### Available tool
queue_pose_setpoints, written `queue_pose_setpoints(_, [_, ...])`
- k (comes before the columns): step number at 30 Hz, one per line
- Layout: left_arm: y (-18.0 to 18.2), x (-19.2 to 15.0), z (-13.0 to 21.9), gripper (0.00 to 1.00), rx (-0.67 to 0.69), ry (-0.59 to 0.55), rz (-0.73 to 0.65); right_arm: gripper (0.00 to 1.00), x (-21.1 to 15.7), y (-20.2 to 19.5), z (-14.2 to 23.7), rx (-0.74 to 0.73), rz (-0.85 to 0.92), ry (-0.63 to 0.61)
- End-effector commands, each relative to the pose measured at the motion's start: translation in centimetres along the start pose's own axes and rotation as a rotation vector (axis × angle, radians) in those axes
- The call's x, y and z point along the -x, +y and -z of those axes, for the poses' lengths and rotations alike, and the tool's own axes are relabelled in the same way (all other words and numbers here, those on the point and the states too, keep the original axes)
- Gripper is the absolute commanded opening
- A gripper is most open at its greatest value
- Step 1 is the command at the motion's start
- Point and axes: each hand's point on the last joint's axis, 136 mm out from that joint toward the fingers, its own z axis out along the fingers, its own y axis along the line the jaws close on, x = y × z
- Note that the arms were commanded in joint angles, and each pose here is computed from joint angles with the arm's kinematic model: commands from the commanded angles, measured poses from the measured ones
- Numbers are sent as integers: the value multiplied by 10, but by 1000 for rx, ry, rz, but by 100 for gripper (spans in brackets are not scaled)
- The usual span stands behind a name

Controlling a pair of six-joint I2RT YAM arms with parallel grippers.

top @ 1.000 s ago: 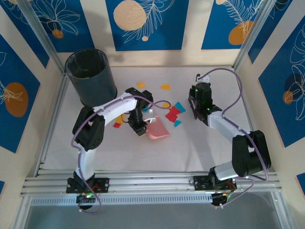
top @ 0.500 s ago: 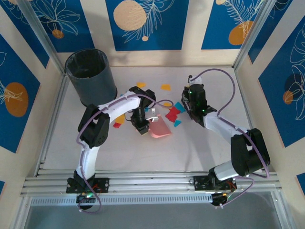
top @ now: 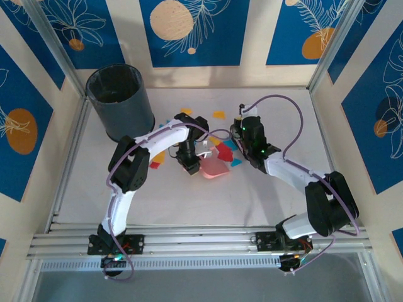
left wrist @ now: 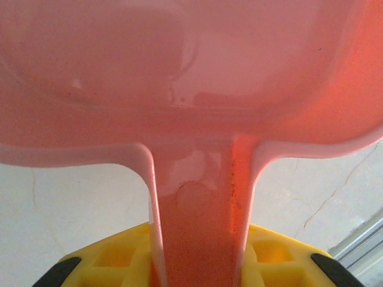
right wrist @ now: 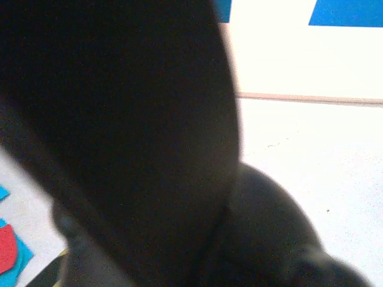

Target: Sweep away the paper scraps from the table

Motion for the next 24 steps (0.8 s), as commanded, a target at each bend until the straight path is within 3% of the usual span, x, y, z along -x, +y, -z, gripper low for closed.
queue_pose_setpoints(1, [3,6,-5,0,26,15,25,0,-29,2,8,3,-14,87])
queue_pose_setpoints(24, [2,14,-2,0,10,1,23,0,-19,30,37,148,-32,102])
